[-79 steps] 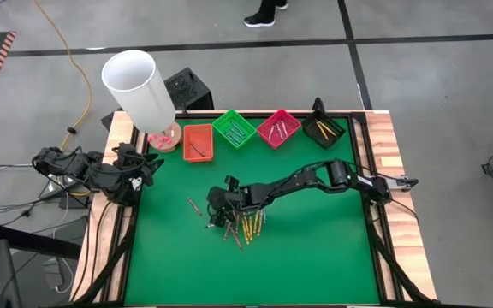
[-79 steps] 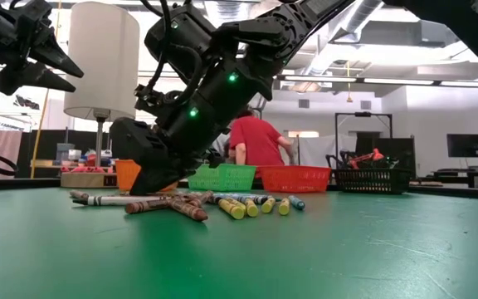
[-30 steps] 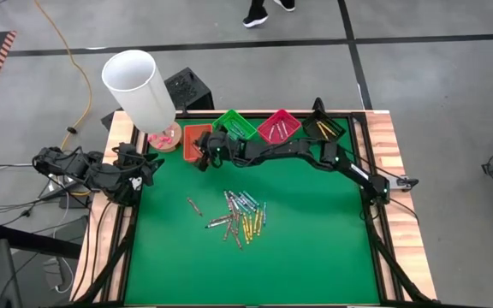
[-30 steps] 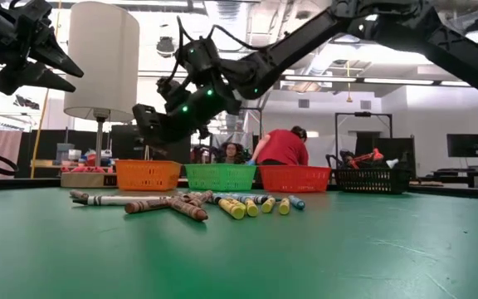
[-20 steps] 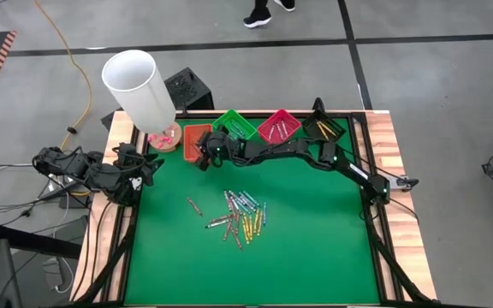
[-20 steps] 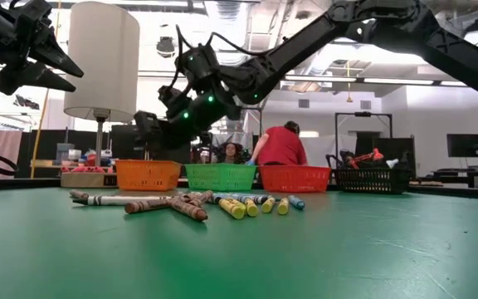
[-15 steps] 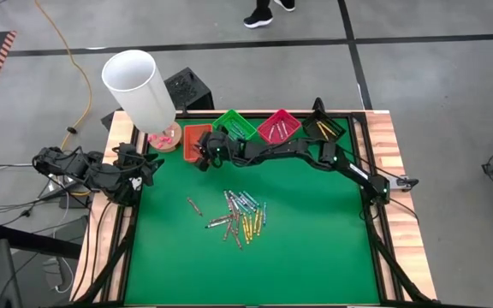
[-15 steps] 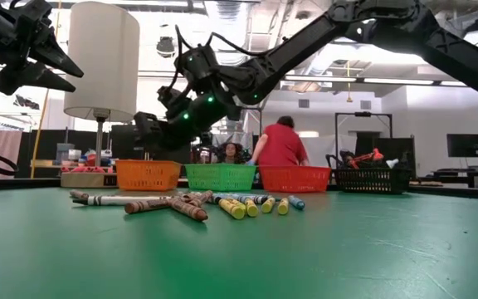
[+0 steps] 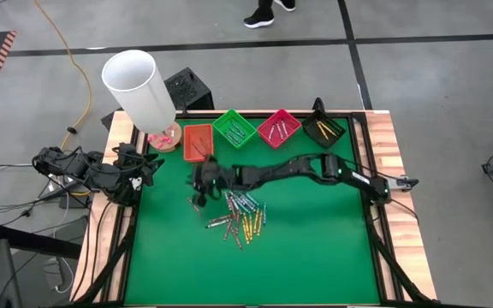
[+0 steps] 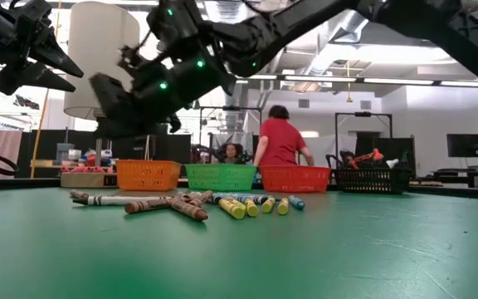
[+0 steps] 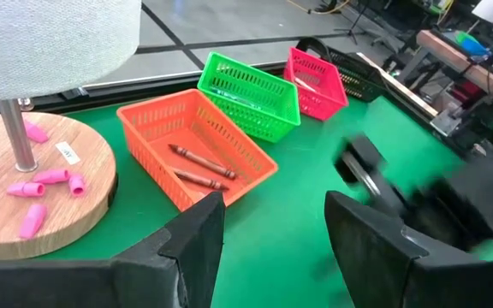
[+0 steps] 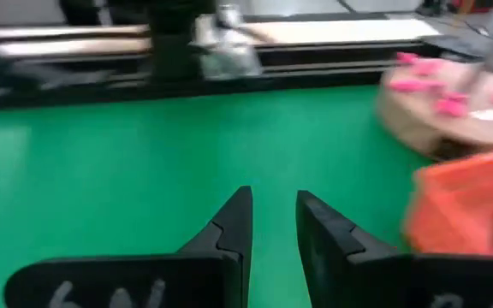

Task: Sort crayons
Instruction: Put the brown crayon into the orange bin

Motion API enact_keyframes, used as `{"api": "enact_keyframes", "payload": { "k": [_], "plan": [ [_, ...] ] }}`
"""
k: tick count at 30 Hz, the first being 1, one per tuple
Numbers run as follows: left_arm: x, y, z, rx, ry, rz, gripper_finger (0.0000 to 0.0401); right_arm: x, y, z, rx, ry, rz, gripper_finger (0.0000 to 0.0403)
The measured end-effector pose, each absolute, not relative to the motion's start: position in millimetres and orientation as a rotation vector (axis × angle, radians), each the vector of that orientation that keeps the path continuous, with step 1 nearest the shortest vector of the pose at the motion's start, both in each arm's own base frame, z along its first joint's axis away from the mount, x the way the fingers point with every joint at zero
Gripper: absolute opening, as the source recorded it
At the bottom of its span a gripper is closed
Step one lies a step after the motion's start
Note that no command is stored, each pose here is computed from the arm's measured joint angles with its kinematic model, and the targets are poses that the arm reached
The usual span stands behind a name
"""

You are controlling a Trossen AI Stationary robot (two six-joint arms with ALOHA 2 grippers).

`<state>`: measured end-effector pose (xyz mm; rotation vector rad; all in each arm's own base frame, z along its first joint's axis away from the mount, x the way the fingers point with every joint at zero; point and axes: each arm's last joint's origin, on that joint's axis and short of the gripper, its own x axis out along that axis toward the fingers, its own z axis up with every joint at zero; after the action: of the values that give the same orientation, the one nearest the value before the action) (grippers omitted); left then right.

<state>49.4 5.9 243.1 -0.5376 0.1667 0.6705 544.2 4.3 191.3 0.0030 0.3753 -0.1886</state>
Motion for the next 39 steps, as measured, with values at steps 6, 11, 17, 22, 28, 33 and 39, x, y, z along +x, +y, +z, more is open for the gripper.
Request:
{"api": "enact_keyframes", "payload": {
  "k": [6, 11, 17, 22, 28, 33, 39],
  "plan": [
    [49.4, 5.8, 243.1, -0.539, 0.167, 0.67, 0.0192, 539.8, 42.1, 183.7, -0.067, 0.435, -0.229, 0.0088],
    [49.4, 5.8, 243.1, -0.541, 0.166, 0.671, 0.0192, 538.0, 50.7, 182.0, -0.087, 0.454, -0.232, 0.0088],
    [49.4, 5.8, 243.0, -0.542, 0.166, 0.671, 0.0192, 536.6, 49.5, 179.2, -0.075, 0.487, -0.23, 0.0098],
    [49.4, 5.8, 243.0, -0.542, 0.166, 0.671, 0.0192, 538.5, 53.0, 174.7, -0.027, 0.472, -0.21, 0.0142],
    [49.3, 5.8, 242.9, -0.542, 0.167, 0.671, 0.0192, 541.8, 58.6, 155.5, -0.029, 0.48, -0.205, 0.019],
    [49.1, 6.0, 242.8, -0.541, 0.168, 0.673, 0.0192, 543.9, 57.7, 151.7, -0.025, 0.466, -0.206, 0.0195],
    [49.2, 5.9, 242.8, -0.542, 0.168, 0.672, 0.0192, 544.5, 58.9, 143.1, 0.004, 0.484, -0.178, 0.0188]
  ]
}}
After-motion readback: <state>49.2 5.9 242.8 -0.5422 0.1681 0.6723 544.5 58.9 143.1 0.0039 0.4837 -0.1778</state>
